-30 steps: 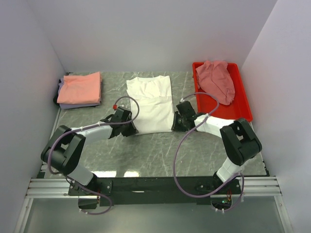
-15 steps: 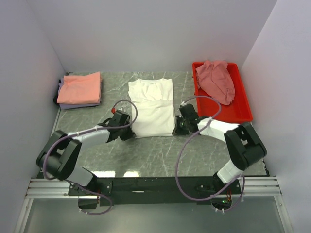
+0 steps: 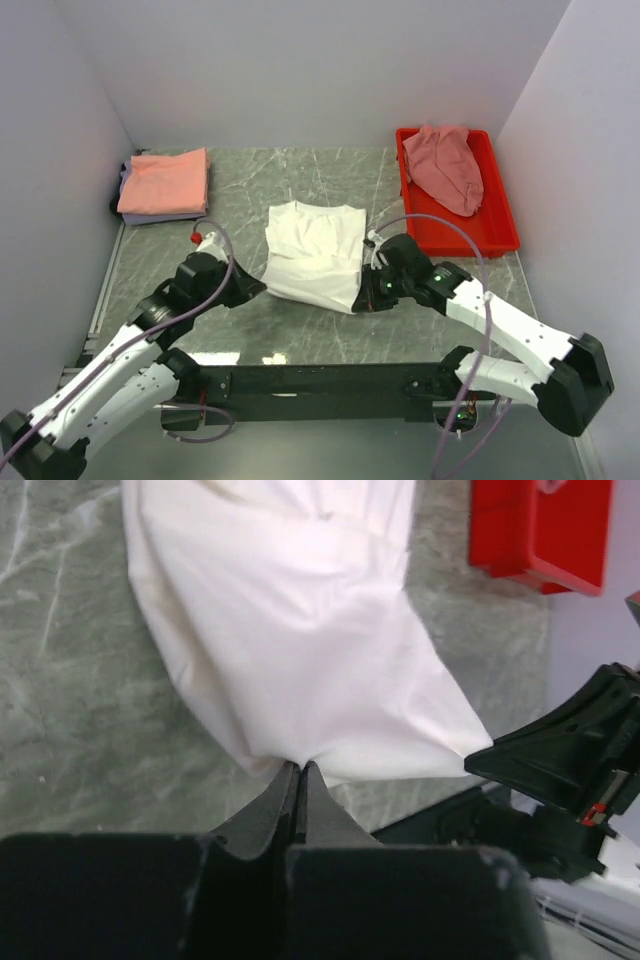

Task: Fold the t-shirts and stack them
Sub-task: Fold the tshirt

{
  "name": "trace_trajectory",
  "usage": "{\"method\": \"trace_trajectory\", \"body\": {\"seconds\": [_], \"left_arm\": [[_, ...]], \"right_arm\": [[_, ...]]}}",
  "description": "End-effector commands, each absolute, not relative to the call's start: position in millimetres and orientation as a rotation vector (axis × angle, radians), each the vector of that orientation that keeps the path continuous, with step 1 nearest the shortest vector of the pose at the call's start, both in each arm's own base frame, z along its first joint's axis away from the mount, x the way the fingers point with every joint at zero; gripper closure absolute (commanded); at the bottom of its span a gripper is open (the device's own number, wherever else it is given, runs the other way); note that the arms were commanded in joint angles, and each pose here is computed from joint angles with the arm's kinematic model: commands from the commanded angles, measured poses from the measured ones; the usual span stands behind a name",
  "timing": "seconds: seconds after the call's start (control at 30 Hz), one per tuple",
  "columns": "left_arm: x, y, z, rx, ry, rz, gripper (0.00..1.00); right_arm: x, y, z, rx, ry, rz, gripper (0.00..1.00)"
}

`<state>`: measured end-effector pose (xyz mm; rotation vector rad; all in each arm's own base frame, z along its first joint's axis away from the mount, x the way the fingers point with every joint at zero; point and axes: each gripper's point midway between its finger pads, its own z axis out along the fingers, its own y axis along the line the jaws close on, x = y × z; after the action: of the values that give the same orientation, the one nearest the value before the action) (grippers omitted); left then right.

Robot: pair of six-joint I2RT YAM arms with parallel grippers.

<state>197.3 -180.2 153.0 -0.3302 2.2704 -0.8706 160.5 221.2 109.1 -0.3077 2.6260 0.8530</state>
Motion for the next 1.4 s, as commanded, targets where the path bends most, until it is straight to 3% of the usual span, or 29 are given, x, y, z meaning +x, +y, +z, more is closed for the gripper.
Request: {"method": "trace_trajectory", "body": {"seconds": [0.0,0.23,1.1,1.37], "left_arm": [[181,-166,177,-0.325,2.247,-0.867,0.99],[179,-160,228,-0.294,2.104,-0.920,0.99],[287,-163,267,-0.444,1.973,-0.647,0.99],[334,-164,252,-0.450,2.040,-0.602,1.00]], "right_arm": [[125,217,141,-0.409,2.655,0.945,1.00],[104,221,169,-0.470,2.606,1.096,1.00],[233,205,226,-0.083,2.272,0.855,1.00],[272,192,222,0.034,2.238,0.750,1.00]]}}
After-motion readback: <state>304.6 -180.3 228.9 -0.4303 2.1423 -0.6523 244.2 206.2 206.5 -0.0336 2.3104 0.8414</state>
